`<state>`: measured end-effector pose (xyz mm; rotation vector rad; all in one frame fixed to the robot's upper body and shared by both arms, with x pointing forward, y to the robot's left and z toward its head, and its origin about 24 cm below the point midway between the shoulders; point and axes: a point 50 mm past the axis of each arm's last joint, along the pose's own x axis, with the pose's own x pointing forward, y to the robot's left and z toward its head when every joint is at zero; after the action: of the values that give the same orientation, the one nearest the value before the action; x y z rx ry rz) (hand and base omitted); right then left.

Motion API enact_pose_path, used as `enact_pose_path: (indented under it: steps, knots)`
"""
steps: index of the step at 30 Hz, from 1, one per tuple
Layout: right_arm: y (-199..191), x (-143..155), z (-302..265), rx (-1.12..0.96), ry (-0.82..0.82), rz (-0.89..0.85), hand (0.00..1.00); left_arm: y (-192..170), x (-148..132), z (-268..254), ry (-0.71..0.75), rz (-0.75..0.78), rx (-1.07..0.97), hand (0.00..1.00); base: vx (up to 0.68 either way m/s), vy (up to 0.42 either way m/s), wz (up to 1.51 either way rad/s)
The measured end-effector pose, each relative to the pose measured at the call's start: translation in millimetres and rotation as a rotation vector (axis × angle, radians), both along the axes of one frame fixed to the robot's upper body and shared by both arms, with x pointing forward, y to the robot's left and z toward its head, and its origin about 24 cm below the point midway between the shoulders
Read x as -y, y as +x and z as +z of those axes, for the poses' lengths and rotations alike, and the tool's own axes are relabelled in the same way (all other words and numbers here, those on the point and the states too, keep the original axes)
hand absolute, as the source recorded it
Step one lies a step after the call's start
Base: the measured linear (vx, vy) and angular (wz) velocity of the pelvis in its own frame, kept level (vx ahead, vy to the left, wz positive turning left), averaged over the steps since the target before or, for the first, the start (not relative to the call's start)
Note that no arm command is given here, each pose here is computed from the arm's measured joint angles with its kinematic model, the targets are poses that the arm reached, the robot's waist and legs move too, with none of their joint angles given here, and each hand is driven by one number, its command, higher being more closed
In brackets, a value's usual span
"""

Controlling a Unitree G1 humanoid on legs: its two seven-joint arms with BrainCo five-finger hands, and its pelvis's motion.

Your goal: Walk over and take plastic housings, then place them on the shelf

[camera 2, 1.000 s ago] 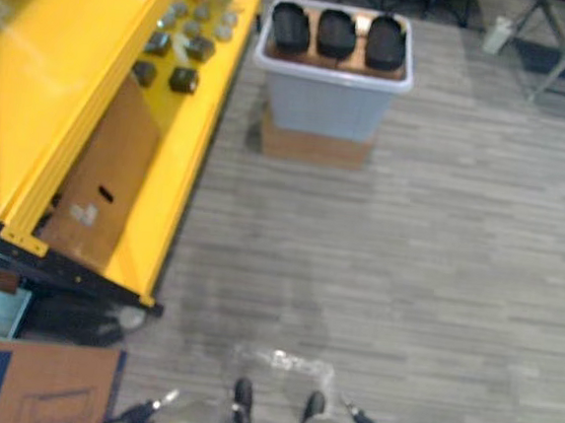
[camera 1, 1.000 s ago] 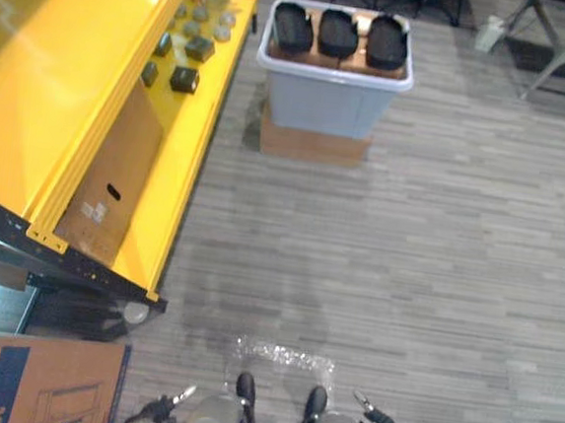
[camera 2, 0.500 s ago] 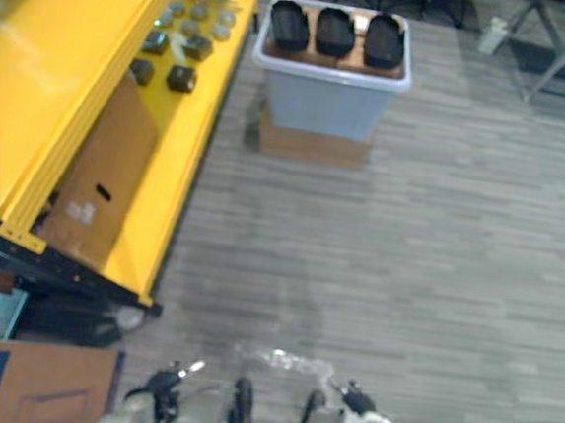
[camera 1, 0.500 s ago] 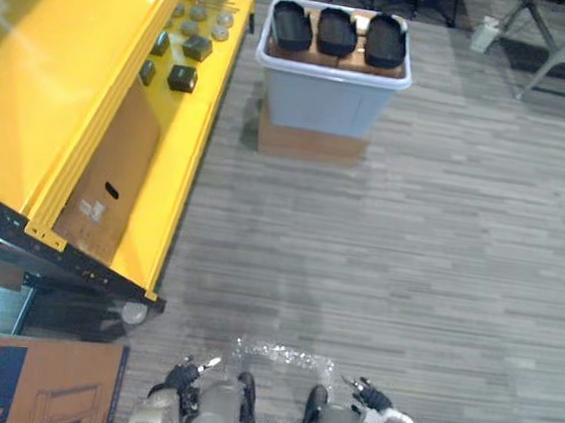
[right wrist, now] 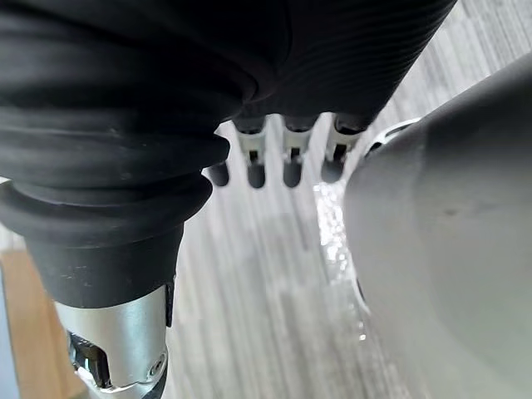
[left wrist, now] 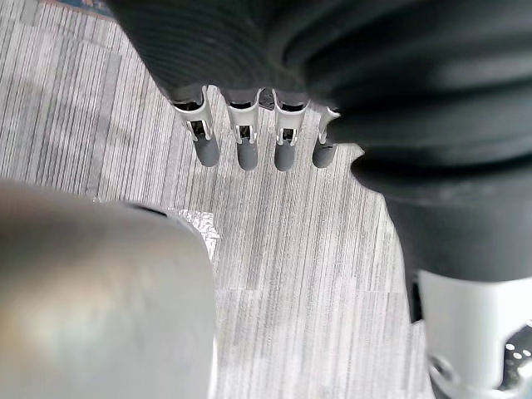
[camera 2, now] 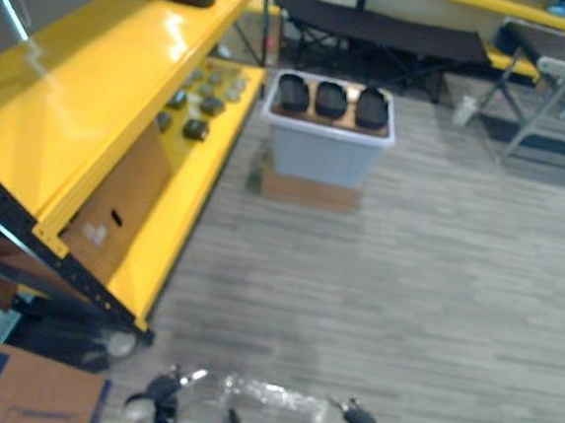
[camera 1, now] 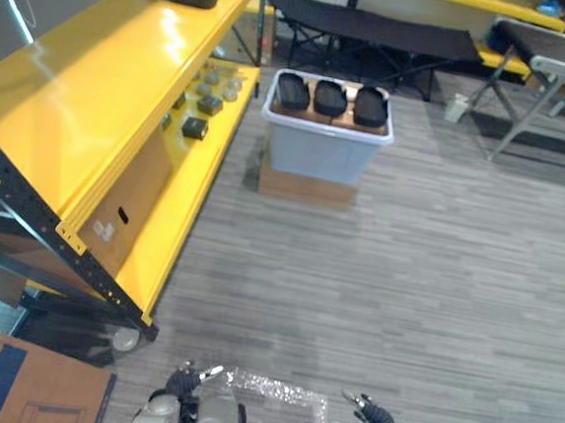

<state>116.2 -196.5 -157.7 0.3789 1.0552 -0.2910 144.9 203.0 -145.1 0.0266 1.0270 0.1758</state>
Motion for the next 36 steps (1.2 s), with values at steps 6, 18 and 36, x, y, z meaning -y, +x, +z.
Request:
enact_pose_path:
  steps: [6,18,36]
  knots:
    - [-15.3,7.6,-3.1,-0.031,0.056,-0.136,0.0,-20.4,-15.3,-5.4,0.035,0.03,-0.101,0.0,0.08,-0.081,-0.15]
    - [-88.2,26.0,-12.3,-0.273,-0.013,-0.167,0.0,-17.8,21.8,-9.5,-0.164,0.247,-0.039,0.0,0.37,-0.136,0.16]
    - [17.8,19.0,8.1,0.056,-0.071,0.01,0.0,-55.0,-29.4,-6.7,-0.087,0.346,0.016,0.0,0.34,0.076,-0.02]
